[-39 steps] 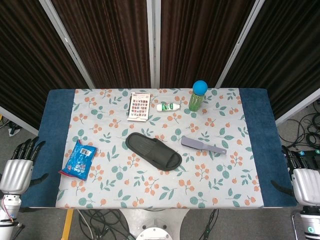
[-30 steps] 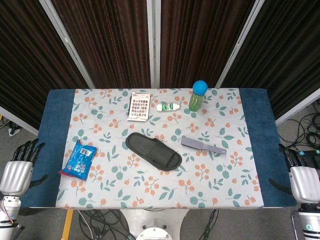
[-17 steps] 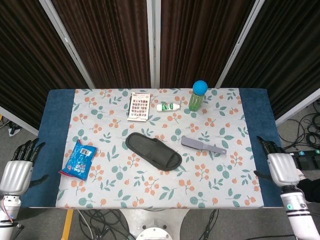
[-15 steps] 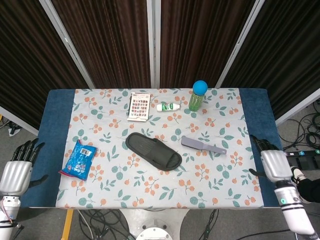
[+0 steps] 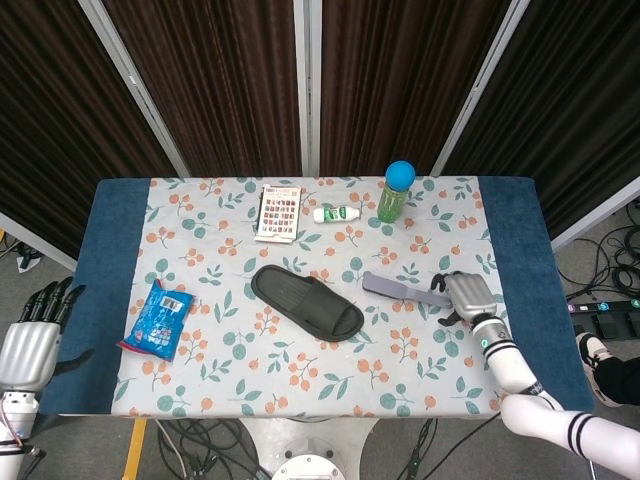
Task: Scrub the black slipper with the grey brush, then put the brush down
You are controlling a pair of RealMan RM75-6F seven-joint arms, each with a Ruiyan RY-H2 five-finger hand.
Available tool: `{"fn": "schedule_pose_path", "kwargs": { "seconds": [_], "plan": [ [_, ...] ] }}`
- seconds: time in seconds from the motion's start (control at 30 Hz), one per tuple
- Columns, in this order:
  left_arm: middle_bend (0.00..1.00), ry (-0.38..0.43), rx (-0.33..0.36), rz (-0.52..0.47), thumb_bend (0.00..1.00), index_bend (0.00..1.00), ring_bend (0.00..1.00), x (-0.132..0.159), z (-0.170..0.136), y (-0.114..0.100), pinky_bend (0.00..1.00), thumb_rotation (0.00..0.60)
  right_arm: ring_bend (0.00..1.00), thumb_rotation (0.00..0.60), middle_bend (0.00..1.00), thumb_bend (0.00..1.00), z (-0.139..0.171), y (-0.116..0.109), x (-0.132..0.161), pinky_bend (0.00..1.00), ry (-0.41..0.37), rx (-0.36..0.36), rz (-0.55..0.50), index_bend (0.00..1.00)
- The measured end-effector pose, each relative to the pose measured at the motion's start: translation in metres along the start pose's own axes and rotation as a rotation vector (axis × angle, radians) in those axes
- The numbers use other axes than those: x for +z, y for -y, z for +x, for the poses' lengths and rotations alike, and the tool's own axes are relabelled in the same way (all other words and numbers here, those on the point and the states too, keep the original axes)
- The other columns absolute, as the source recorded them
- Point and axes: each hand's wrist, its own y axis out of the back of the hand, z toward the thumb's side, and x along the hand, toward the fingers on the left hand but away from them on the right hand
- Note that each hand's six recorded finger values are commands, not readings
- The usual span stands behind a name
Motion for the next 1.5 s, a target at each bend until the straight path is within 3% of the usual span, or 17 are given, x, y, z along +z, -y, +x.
{"fn": "schedule_pose_path", "kwargs": {
  "seconds": [0.17, 0.8, 1.03, 1.3, 1.5],
  "plan": [
    [0.14, -0.001, -0.004, -0.002, 0.04, 0.15, 0.05, -0.002, 0.001, 0.002, 0.13, 0.600, 0.34, 0.600, 0.42, 0.00, -0.012, 0.004, 0.013, 0.42, -0.013, 0.027, 0.000, 0.39],
    [0.14, -0.020, -0.002, -0.011, 0.04, 0.15, 0.05, -0.009, -0.003, 0.006, 0.13, 0.600, 0.58, 0.600, 0.58, 0.00, -0.029, 0.013, 0.024, 0.72, -0.018, 0.101, -0.111, 0.47],
    [0.14, -0.024, -0.003, -0.011, 0.04, 0.15, 0.05, -0.010, -0.003, 0.007, 0.13, 0.600, 0.61, 0.600, 0.61, 0.00, -0.031, 0.020, 0.025, 0.75, -0.023, 0.126, -0.153, 0.50],
    [0.14, -0.029, 0.001, -0.010, 0.04, 0.15, 0.05, -0.011, -0.004, 0.006, 0.13, 0.600, 0.76, 0.600, 0.73, 0.05, -0.034, 0.019, 0.031, 0.91, -0.045, 0.112, -0.195, 0.65],
    [0.14, -0.032, 0.007, -0.009, 0.04, 0.15, 0.05, -0.011, -0.005, 0.005, 0.13, 0.600, 0.83, 0.600, 0.81, 0.08, -0.041, 0.014, 0.035, 0.97, -0.054, 0.086, -0.174, 0.74]
  ]
}}
